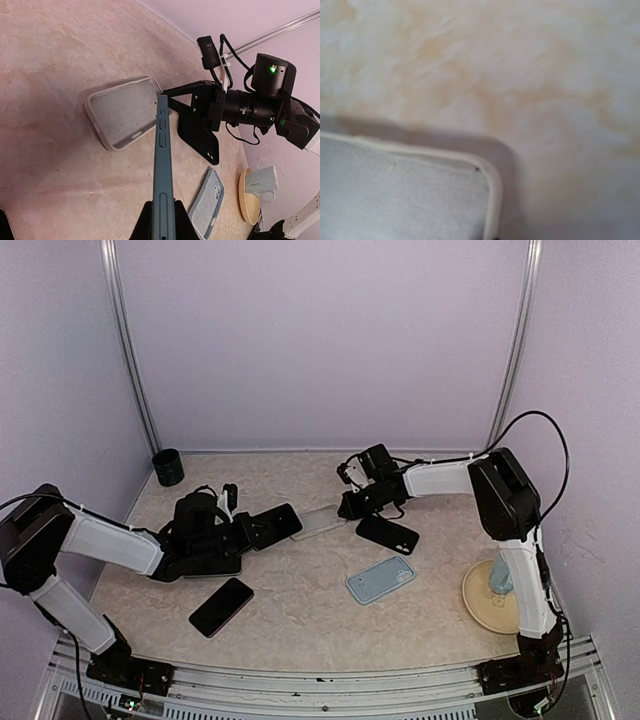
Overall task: Put the phone into the phone case
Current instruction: Move the phone case to the center of the board, then install the phone on the phone case.
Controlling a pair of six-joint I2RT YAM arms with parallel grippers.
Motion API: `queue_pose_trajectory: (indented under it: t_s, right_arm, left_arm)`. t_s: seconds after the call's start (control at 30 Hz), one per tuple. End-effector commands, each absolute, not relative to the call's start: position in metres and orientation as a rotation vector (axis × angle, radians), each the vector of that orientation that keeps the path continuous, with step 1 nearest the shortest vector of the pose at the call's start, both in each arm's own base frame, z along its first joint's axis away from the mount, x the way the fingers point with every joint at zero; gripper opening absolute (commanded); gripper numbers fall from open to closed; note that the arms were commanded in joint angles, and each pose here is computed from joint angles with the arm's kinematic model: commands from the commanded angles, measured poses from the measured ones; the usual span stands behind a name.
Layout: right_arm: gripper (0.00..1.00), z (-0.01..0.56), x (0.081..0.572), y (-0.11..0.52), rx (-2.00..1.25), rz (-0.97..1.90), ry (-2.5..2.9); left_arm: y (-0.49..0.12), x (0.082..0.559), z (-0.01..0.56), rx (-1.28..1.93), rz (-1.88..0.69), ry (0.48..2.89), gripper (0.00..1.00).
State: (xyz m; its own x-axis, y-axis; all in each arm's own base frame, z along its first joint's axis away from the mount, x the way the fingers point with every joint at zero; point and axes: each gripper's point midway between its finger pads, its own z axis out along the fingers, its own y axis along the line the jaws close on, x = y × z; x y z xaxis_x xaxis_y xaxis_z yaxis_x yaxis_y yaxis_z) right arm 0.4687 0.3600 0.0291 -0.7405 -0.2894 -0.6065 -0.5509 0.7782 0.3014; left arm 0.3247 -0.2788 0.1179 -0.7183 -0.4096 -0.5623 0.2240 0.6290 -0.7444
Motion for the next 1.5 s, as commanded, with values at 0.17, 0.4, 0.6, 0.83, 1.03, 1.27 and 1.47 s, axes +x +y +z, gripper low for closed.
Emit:
queue_pose_trajectory:
  t_s: [0.17, 0.4, 0.6, 0.83, 1.03, 1.27, 1.47]
  right_arm:
    - [0.11, 0.027, 0.414, 0.373, -0.624, 0.681, 2.518]
    - [0.1, 0.031, 0.391, 0.377, -0.637, 0.691, 2.515]
    - [0.22, 0.042, 0.381, 0.376, -0.606, 0.717, 2.508]
    - [0.42, 0.066, 0.383, 0.374, -0.626, 0.709, 2.47]
    - [0.54, 0.09, 0.385, 0.368, -0.683, 0.778, 2.391]
    - [0.61, 0.092, 0.392, 0.349, -0.695, 0.864, 2.336]
    - [0.61, 0.099, 0.386, 0.348, -0.702, 1.077, 2.267]
  left_arm:
    - [-0.273, 0.328, 0.134, -0.19, -1.119, 2.046, 0.0]
    - [-0.276, 0.325, 0.131, -0.186, -1.141, 2.056, 0.0]
    - [-0.281, 0.322, 0.13, -0.182, -1.155, 2.062, 0.0]
    - [-0.294, 0.319, 0.134, -0.142, -1.191, 2.07, 0.0]
    - [-0.31, 0.318, 0.143, -0.068, -1.257, 2.097, 0.0]
    - [-0.328, 0.324, 0.152, -0.003, -1.313, 2.155, 0.0]
    - [-0.334, 0.329, 0.146, 0.001, -1.363, 2.201, 0.0]
